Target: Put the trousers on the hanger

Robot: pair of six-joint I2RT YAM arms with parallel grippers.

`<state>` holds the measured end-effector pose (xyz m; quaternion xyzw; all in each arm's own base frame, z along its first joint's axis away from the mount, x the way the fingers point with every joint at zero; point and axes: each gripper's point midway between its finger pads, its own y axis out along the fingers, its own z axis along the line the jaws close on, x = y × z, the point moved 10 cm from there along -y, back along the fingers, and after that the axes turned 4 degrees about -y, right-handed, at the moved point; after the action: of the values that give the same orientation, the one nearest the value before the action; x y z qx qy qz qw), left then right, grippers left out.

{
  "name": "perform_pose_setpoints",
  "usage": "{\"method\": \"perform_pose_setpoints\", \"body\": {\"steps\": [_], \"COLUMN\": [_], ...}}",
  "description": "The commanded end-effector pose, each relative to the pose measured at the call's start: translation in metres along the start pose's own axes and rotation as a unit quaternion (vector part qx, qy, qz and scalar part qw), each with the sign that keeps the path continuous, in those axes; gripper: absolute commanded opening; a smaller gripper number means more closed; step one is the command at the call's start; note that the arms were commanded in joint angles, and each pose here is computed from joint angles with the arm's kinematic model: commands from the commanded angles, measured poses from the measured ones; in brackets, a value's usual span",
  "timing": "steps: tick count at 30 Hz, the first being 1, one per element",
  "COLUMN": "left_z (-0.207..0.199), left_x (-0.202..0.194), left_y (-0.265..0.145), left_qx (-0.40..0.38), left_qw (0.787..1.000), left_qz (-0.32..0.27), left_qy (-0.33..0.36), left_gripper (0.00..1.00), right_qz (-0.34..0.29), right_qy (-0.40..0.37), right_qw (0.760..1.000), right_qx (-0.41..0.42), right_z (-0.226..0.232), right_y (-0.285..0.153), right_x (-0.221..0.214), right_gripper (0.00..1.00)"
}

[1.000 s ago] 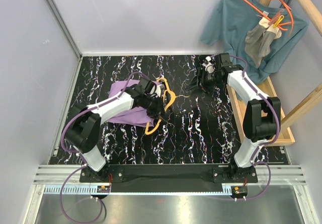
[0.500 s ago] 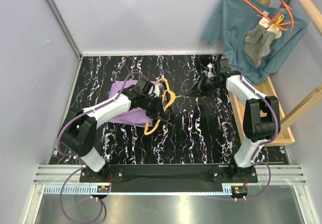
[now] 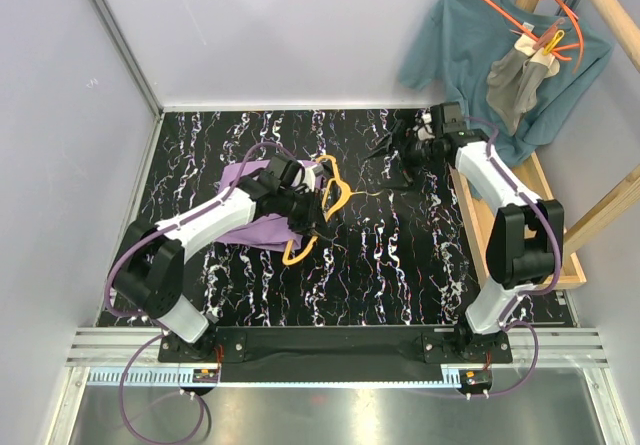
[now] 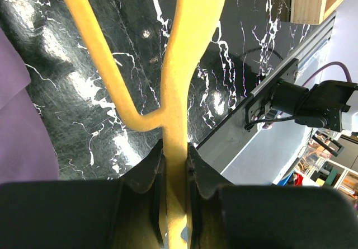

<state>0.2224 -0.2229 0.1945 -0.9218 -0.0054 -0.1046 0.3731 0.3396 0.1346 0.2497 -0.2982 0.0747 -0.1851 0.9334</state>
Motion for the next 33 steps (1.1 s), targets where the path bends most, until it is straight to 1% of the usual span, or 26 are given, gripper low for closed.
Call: {"method": "perform_pose_setpoints", "body": {"steps": [1, 5, 6, 7, 8, 11, 12, 14, 16, 18, 21, 23, 24, 26, 27, 29, 30, 31, 32, 33], "left_z": [-0.029, -0.037, -0.038, -0.040, -0.041, -0.049, -0.055, -0.062, -0.072, -0.085, -0.102, -0.112, -0.119, -0.128, -0.135, -0.144, -0.151, -0.156, -0.160, -0.167], "left_x": [0.010, 0.014, 0.015, 0.017, 0.017, 0.021, 0.023, 0.025, 0.031, 0.036, 0.043, 0.049, 0.052, 0.058, 0.062, 0.065, 0.068, 0.070, 0.071, 0.075], "left_y": [-0.022, -0.032, -0.033, -0.036, -0.038, -0.048, -0.052, -0.060, -0.069, -0.079, -0.094, -0.102, -0.109, -0.116, -0.123, -0.130, -0.135, -0.139, -0.141, -0.146], "left_qx": [-0.058, -0.067, -0.067, -0.070, -0.075, -0.086, -0.092, -0.104, -0.118, -0.137, -0.167, -0.187, -0.198, -0.220, -0.237, -0.261, -0.276, -0.287, -0.297, -0.313], "left_qw": [0.995, 0.994, 0.994, 0.993, 0.993, 0.992, 0.990, 0.989, 0.986, 0.983, 0.977, 0.972, 0.969, 0.964, 0.959, 0.952, 0.948, 0.944, 0.942, 0.935], "left_qz": [-0.047, -0.057, -0.057, -0.058, -0.058, -0.065, -0.071, -0.075, -0.086, -0.096, -0.112, -0.121, -0.129, -0.134, -0.144, -0.146, -0.151, -0.150, -0.148, -0.156], "left_qy": [0.060, 0.068, 0.068, 0.069, 0.069, 0.072, 0.078, 0.079, 0.079, 0.078, 0.075, 0.069, 0.072, 0.060, 0.066, 0.063, 0.057, 0.058, 0.045, 0.054], "left_gripper": [0.00, 0.00, 0.00, 0.00, 0.00, 0.00, 0.00, 0.00, 0.00, 0.00, 0.00, 0.00, 0.00, 0.00, 0.00, 0.00, 0.00, 0.00, 0.00, 0.00], "right_qz": [-0.028, -0.052, -0.063, -0.077, -0.087, -0.094, -0.073, -0.066, -0.076, -0.104, -0.134, -0.142, -0.149, -0.153, -0.152, -0.146, -0.143, -0.144, -0.147, -0.149], "right_qy": [-0.058, -0.075, -0.076, -0.092, -0.091, -0.085, -0.098, -0.097, -0.113, -0.135, -0.162, -0.167, -0.172, -0.176, -0.173, -0.170, -0.162, -0.160, -0.160, -0.158], "right_qw": [0.997, 0.994, 0.992, 0.989, 0.989, 0.991, 0.993, 0.993, 0.989, 0.982, 0.973, 0.970, 0.966, 0.962, 0.961, 0.960, 0.959, 0.958, 0.956, 0.954], "right_qx": [-0.033, -0.065, -0.084, -0.082, -0.082, -0.047, 0.000, 0.021, 0.059, 0.085, 0.101, 0.109, 0.126, 0.140, 0.153, 0.170, 0.183, 0.191, 0.198, 0.204], "right_z": [0.025, 0.034, 0.035, 0.041, 0.043, 0.049, 0.056, 0.060, 0.072, 0.085, 0.106, 0.115, 0.123, 0.130, 0.135, 0.138, 0.139, 0.140, 0.141, 0.141], "right_y": [-0.036, -0.058, -0.063, -0.073, -0.079, -0.097, -0.102, -0.108, -0.119, -0.133, -0.154, -0.163, -0.170, -0.177, -0.181, -0.183, -0.183, -0.183, -0.184, -0.183], "right_x": [-0.012, -0.016, -0.018, -0.021, -0.021, -0.023, -0.027, -0.034, -0.043, -0.051, -0.061, -0.066, -0.070, -0.074, -0.077, -0.079, -0.081, -0.082, -0.082, -0.082], "right_gripper": [1.00, 1.00, 1.00, 1.00, 1.00, 1.00, 1.00, 1.00, 1.00, 1.00, 1.00, 0.99, 0.99, 0.95, 0.92, 0.90, 0.83, 0.80, 0.76, 0.70]}}
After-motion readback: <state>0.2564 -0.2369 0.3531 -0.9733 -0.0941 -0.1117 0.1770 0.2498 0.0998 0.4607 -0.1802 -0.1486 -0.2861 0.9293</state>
